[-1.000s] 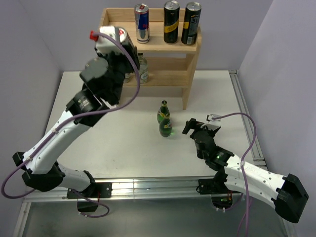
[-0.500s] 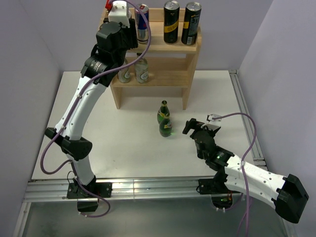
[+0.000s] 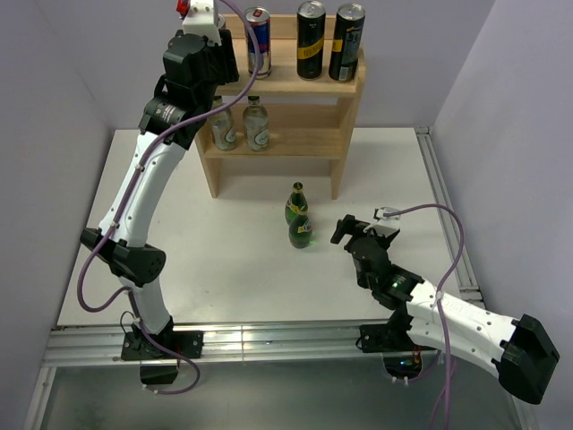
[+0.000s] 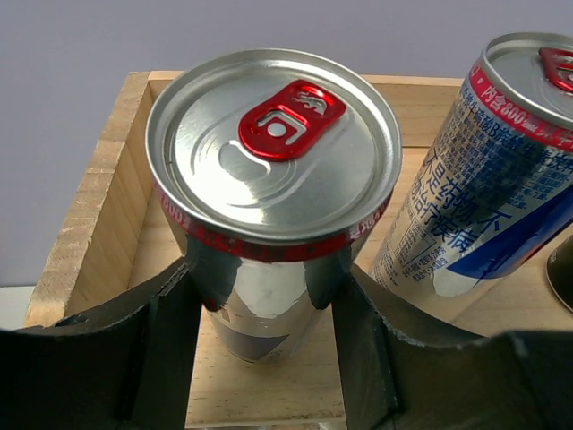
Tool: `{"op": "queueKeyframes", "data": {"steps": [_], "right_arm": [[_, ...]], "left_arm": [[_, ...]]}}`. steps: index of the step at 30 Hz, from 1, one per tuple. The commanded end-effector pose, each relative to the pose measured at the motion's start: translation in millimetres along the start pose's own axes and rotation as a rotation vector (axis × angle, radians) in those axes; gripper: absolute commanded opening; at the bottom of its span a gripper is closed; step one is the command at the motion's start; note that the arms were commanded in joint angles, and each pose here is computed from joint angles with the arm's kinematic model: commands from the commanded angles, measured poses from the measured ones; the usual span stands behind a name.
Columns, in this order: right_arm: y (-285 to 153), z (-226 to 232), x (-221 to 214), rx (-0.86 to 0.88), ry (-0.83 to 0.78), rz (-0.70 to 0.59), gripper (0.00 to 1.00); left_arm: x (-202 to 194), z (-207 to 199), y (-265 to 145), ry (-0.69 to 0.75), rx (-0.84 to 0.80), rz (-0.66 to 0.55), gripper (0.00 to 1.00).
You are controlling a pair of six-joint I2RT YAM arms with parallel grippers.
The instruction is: Place and organize the beverage onto the shelf
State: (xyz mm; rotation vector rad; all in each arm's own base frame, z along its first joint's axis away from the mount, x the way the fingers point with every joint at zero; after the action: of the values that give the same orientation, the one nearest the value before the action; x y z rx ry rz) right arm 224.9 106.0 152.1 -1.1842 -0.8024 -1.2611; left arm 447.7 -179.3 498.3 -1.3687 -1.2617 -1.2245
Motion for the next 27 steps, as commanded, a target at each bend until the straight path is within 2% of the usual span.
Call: {"op": "queueKeyframes", "data": {"steps": [1,3,4,5,6,10,12,13,27], "right_arm": [[2,2,10,-0.016,0.025,-0.036,0.99],[2,2,10,-0.018,0.023,-0.035,0.99],[2,2,10,-0.017,0.024,-0.035,1.00],[2,2,10,-0.017,0.024,-0.035,1.00],[2,2,10,-0.017,0.024,-0.035,0.99],[3,2,9,-0.019,0.021,-0.032,0.99],[3,2,9,-0.019,0.019,-0.032,1.00],[3,2,8,-0.019,0.018,-0.031,0.99],[4,2,8,-0.026,0.013,-0.032,1.00]], "left_arm": [[43,2,-17,-0.074,-0.030,-0.131,0.10],[41,2,-18,-0.076,-0.025,-0.130,0.20],[42,3,-18,-0.079,-0.020,-0.136,0.34],[40,4,-18,-0.077,-0.018,-0.134,0.41],[42,4,-20,-0.079,-0.020,-0.138,0.58],[42,5,-21,-0.084,-0.017,-0.138,0.83],[42,5,-21,-0.086,-0.019,-0.139,0.87],[40,4,-21,-0.085,-0.020,-0.136,0.98],[52,3,-47,-0.134,-0.067,-0.138,0.99]]}}
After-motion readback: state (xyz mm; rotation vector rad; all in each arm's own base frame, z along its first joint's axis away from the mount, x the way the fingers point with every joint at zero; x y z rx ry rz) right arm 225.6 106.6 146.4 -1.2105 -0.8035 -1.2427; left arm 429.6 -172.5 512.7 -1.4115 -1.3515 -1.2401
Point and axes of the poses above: each gripper's point midway between its finger pads, its own y axis out along the fingers, its own z axis along the line the jaws close on, x = y × z, the point moved 4 cm from there along -y, back along the fingers, and after that the axes turned 2 degrees about -y, right-handed, at the moved point
